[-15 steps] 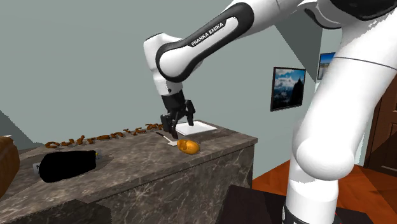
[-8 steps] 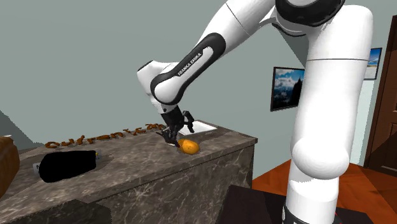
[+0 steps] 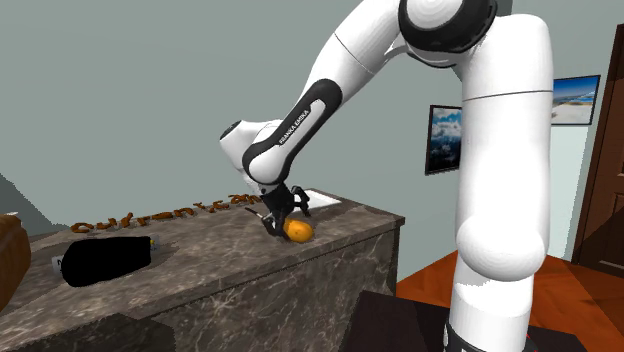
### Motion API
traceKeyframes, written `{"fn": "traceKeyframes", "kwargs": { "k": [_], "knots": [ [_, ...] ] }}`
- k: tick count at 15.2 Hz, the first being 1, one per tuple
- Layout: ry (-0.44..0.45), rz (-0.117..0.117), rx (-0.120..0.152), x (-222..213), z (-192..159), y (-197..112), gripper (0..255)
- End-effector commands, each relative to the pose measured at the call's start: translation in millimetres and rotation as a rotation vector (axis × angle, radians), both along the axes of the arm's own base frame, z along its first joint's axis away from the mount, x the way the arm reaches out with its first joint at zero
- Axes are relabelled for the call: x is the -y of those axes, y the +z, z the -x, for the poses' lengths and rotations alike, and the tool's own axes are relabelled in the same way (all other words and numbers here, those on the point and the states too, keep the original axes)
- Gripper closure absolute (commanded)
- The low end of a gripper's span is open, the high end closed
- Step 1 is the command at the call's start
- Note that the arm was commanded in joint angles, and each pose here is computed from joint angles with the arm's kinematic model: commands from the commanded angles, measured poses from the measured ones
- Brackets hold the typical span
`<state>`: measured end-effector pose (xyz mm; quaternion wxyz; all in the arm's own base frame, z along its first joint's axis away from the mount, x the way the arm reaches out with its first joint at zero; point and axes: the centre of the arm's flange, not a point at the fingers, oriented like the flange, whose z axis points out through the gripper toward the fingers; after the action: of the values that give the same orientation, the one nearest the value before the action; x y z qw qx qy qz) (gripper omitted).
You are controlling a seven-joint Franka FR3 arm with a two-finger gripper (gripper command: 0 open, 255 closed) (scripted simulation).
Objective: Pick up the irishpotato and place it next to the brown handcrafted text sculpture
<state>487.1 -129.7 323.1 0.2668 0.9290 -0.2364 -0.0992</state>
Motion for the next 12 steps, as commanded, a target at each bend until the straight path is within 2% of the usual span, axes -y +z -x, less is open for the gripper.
{"fn": "traceKeyframes", "kwargs": {
  "k": [1, 10, 11, 12],
  "knots": [
    [0.0, 0.001, 0.0, 4.3, 2.5, -9.6, 0],
    [0.0, 0.001, 0.0, 8.0, 5.1, -16.5, 0],
    [0.0, 0.001, 0.0, 8.0, 5.1, -16.5, 255],
    [0.0, 0.001, 0.0, 8.0, 5.1, -16.5, 255]
  ]
}}
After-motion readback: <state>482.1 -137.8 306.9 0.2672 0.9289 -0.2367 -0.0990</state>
